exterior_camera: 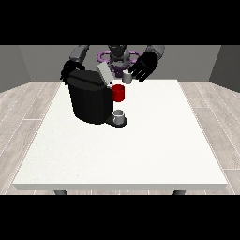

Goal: Insert the coffee pod into the coffee machine and close the lid

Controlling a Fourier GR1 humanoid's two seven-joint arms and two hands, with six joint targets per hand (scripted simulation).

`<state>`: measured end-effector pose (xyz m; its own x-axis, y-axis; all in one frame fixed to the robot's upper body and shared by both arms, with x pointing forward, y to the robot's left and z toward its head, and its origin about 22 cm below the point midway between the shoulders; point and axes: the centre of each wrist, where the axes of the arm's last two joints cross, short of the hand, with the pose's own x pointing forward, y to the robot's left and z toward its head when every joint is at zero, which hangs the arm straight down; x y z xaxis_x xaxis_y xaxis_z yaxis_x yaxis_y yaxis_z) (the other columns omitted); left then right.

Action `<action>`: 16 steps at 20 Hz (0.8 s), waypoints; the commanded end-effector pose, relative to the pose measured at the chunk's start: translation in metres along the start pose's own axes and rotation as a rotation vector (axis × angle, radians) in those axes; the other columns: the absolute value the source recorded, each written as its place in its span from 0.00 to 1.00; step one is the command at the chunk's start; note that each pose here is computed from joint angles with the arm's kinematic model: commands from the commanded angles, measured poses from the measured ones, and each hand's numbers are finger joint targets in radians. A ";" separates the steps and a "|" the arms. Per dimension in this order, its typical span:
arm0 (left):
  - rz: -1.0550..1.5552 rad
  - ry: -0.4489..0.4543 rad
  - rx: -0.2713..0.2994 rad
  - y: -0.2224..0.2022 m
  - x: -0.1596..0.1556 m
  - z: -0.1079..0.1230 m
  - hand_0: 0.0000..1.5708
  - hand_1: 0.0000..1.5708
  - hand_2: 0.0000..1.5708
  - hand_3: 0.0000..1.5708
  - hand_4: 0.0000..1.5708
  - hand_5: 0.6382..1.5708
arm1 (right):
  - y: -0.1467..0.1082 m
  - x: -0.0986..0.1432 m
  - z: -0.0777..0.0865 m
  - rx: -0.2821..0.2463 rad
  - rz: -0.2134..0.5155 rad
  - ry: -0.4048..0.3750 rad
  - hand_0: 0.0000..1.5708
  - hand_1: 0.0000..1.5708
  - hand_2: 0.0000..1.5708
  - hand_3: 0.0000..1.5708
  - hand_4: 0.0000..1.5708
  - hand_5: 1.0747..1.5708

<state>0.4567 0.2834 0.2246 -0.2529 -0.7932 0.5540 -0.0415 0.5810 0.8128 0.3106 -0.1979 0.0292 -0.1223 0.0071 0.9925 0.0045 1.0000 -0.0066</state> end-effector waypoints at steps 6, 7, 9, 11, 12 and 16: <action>-0.027 -0.019 0.026 0.000 0.021 -0.010 0.81 0.81 0.83 0.79 0.31 1.00 | 0.005 0.010 -0.006 -0.042 0.059 -0.036 0.00 0.00 0.00 0.00 0.34 1.00; -0.002 -0.007 -0.001 0.008 0.015 -0.008 0.83 0.83 0.85 0.79 0.31 1.00 | -0.012 0.016 -0.010 -0.032 0.037 -0.023 0.00 0.00 0.00 0.00 0.35 1.00; -0.016 -0.021 -0.021 -0.026 0.034 -0.014 0.84 0.84 0.85 0.78 0.31 1.00 | -0.004 0.009 -0.012 -0.062 0.007 -0.019 0.00 0.00 0.00 0.00 0.31 1.00; -0.016 0.003 -0.014 -0.011 0.014 -0.008 0.82 0.82 0.84 0.78 0.32 1.00 | -0.013 0.011 -0.007 -0.050 0.033 -0.044 0.00 0.00 0.00 0.00 0.31 1.00; -0.013 -0.010 -0.051 -0.033 0.033 -0.013 0.83 0.83 0.84 0.78 0.32 1.00 | -0.024 -0.003 -0.006 -0.086 0.014 0.005 0.00 0.00 0.00 0.00 0.33 1.00; -0.013 -0.013 -0.017 -0.022 0.031 -0.015 0.78 0.78 0.82 0.77 0.33 1.00 | -0.017 0.013 -0.014 -0.072 0.016 -0.037 0.00 0.00 0.00 0.00 0.31 1.00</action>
<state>0.4620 0.2573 0.2328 -0.2696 -0.7992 0.5373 -0.0374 0.5662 0.8234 0.3205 -0.2154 0.0428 -0.1568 0.0297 0.9872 0.0669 0.9976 -0.0194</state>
